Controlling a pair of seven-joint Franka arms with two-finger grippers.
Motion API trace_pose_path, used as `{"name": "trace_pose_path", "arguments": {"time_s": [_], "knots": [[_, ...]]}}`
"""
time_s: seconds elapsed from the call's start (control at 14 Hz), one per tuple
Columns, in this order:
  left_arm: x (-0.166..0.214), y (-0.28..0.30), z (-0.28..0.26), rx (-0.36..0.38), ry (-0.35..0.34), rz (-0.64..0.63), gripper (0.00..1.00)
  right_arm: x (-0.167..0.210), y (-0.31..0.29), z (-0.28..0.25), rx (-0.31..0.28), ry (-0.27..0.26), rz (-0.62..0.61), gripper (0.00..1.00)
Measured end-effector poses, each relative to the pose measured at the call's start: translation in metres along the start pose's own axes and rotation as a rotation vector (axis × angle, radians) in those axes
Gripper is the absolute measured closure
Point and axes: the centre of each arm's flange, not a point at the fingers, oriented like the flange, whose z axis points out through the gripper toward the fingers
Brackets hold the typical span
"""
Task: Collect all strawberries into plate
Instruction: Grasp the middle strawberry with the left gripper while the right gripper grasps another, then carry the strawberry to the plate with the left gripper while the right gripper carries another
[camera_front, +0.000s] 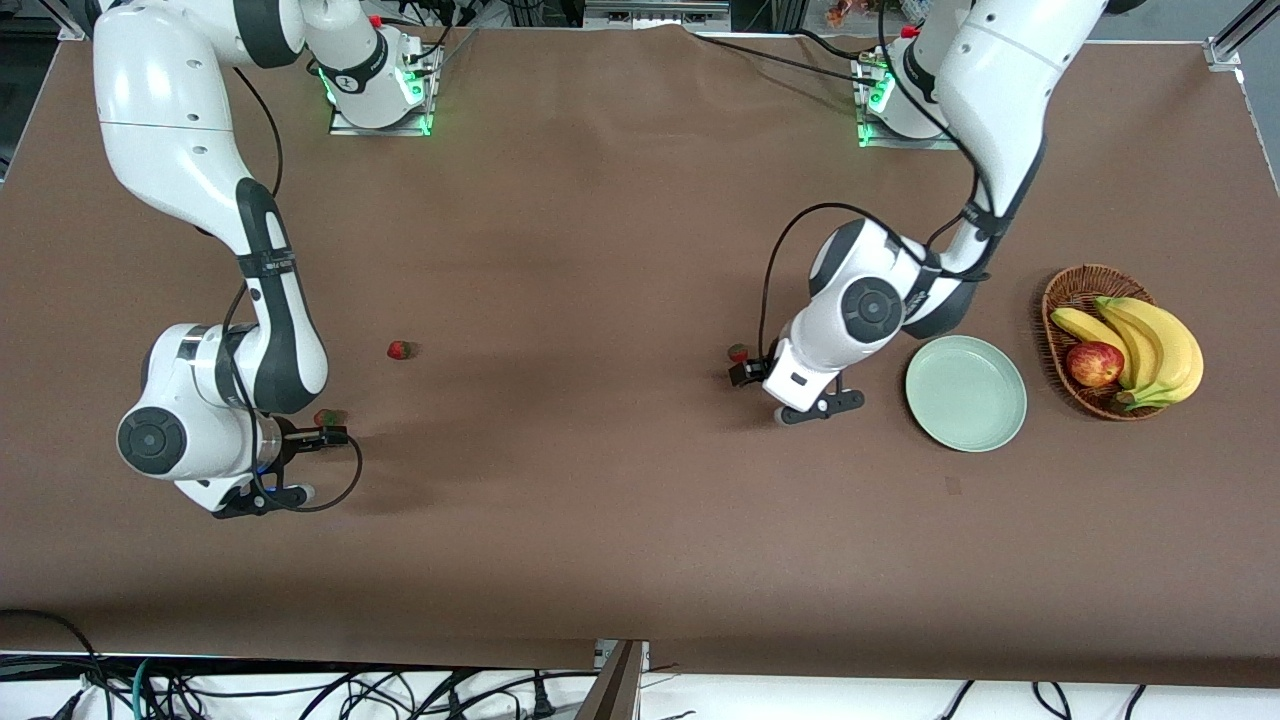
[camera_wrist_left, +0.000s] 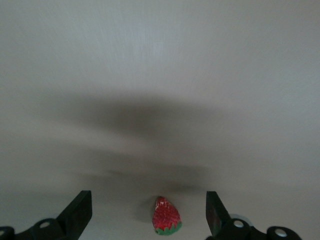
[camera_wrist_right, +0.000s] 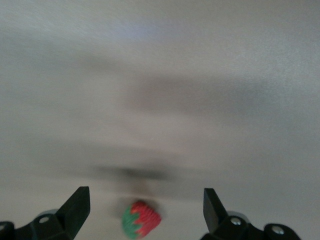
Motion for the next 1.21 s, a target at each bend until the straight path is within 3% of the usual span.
{"name": "trace_pose_path", "arguments": {"time_s": [0.14, 0.43, 0.78, 0.85, 1.0, 1.21], "knots": [[-0.013, 0.01, 0.021, 0.007, -0.013, -0.03, 0.0, -0.015, 0.002, 0.018, -0.005, 0.023, -0.008, 0.0], [-0.046, 0.038, 0.034, 0.046, -0.003, -0.034, 0.0, -0.034, 0.001, 0.025, 0.003, 0.013, -0.008, 0.0], [-0.044, 0.03, 0.039, 0.098, 0.036, -0.004, 0.0, -0.045, -0.001, 0.026, 0.012, -0.001, -0.009, 0.0], [-0.044, 0.029, 0.04, 0.1, 0.035, -0.004, 0.05, -0.045, -0.001, 0.027, 0.013, -0.003, -0.009, 0.0], [-0.045, 0.028, 0.042, 0.104, 0.031, -0.004, 0.27, -0.046, -0.002, 0.029, 0.013, -0.005, -0.01, 0.05], [-0.046, 0.028, 0.043, 0.106, 0.03, -0.004, 0.58, -0.046, -0.002, 0.029, 0.013, -0.004, -0.011, 0.37]]}}
